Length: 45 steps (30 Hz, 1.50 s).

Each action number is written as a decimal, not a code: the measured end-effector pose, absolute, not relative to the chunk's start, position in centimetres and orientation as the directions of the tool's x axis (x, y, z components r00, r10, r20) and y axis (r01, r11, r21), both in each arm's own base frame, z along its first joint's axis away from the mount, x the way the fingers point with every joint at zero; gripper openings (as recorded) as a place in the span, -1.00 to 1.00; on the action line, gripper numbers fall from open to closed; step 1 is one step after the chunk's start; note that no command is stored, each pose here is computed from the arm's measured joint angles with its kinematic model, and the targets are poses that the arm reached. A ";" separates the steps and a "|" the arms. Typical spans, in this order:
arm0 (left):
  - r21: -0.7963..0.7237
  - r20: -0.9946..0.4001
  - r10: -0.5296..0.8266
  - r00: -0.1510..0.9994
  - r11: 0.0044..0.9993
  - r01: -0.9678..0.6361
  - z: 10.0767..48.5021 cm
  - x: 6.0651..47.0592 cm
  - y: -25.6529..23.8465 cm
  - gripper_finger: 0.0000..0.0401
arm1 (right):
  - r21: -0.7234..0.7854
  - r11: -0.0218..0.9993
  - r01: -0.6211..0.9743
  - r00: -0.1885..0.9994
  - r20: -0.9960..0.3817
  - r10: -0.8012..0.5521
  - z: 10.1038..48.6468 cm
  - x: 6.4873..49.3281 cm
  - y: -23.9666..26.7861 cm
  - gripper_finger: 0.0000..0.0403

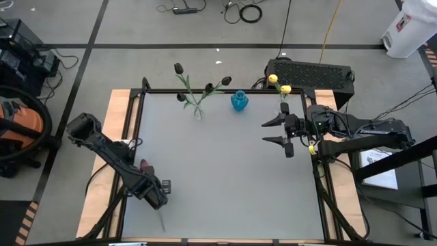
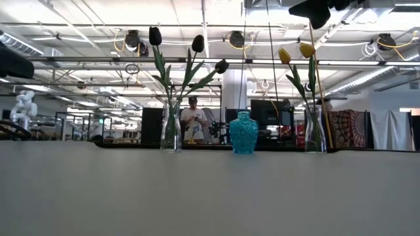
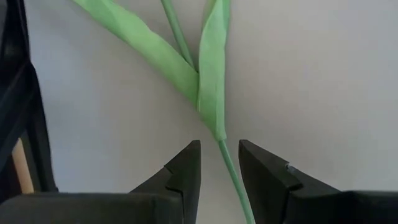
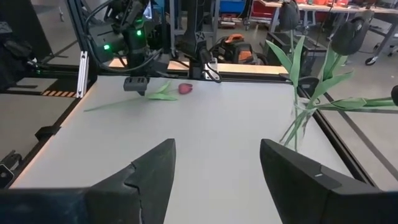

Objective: Sort flowers into vase by color
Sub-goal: Put the red flower into the blue flower vase

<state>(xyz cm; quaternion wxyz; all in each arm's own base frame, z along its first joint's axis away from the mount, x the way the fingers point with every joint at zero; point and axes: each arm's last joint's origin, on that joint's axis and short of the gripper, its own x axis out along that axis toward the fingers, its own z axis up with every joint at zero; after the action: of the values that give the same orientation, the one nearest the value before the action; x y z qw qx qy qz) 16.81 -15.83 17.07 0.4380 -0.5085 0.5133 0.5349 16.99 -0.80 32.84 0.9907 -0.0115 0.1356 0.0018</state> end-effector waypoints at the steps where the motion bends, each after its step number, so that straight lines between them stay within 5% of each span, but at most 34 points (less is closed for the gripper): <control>1: 0.104 -0.994 -0.047 -0.100 -0.089 -0.991 17.1 16.8 -15.8 -0.42 | -0.021 1.000 -0.005 0.963 -0.269 -0.001 32.8 17.0 -0.8 0.12; 37: 0.137 -0.990 0.028 -0.139 -0.054 -0.989 14.3 17.5 -16.7 -0.42 | 0.004 1.000 0.002 0.963 -0.268 -0.001 32.8 17.0 -0.8 0.12; 45: 0.220 -0.975 -0.050 -0.217 -0.052 -0.974 14.3 17.1 -17.1 -0.42 | 0.004 1.000 0.002 0.963 -0.268 0.000 32.8 17.0 -0.8 0.12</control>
<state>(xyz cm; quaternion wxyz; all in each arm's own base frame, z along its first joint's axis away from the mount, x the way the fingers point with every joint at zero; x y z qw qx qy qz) 17.14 -17.06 14.30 0.4163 -0.4670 0.5485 0.5548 16.98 -0.81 32.85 0.9908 0.0019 0.1353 -0.0005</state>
